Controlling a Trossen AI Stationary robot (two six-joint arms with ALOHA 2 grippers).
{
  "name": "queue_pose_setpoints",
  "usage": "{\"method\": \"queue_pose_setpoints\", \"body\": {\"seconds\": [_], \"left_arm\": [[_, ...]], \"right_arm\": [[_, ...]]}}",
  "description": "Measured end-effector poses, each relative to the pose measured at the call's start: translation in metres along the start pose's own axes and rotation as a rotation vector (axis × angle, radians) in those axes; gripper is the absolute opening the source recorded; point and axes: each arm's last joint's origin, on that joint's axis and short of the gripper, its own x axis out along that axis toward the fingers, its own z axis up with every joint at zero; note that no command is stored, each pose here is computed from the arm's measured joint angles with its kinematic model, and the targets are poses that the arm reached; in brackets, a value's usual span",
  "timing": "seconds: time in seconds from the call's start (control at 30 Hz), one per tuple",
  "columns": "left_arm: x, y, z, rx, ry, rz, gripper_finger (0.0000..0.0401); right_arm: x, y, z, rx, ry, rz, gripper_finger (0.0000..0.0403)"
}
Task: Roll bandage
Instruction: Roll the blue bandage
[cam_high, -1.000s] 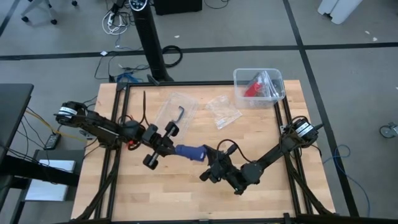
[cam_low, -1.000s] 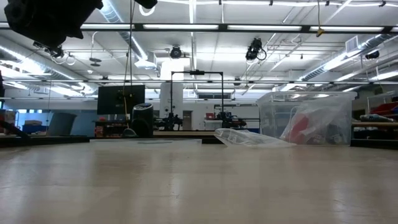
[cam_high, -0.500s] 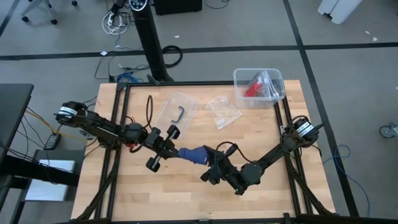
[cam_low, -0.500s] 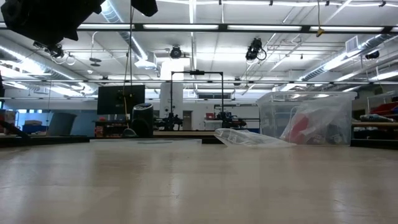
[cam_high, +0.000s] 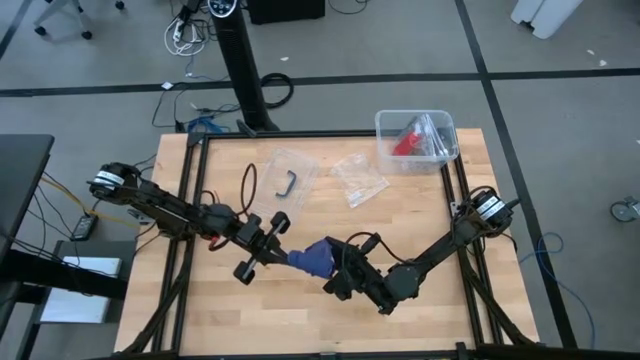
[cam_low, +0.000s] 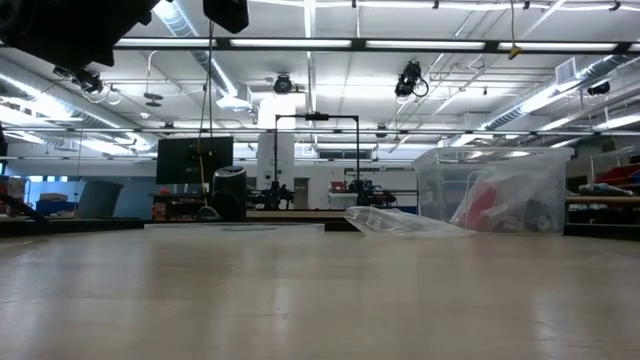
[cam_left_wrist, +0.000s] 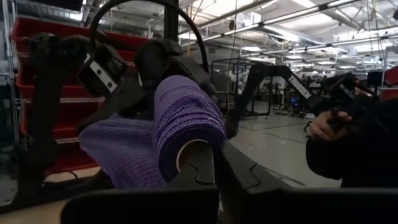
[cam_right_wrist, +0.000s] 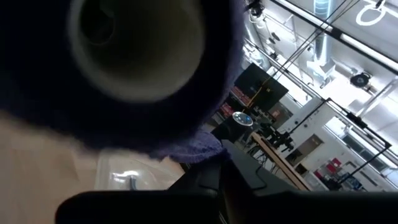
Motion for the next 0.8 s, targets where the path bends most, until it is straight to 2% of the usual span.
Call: {"method": "queue_pose_setpoints", "body": {"seconds": [0.2, 0.43, 0.57, 0.8], "left_arm": [[0.0, 0.0, -0.001, 0.0, 0.01, 0.002, 0.0001], [0.0, 0.0, -0.002, -0.004, 0.022, 0.004, 0.0001], [0.0, 0.0, -0.003, -0.013, 0.027, -0.01, 0.0001], [0.001, -0.005, -0.003, -0.034, 0.028, -0.036, 0.0001]], "right_arm": [[-0.002, -0.001, 0.0, 0.068, 0.017, -0.01, 0.0044], [-0.006, -0.002, -0.002, 0.222, 0.111, -0.067, 0.0108], [-0.011, -0.002, -0.002, 0.291, 0.11, -0.066, 0.0137], [-0.019, 0.0, -0.001, 0.32, 0.099, -0.05, 0.0165]]}}
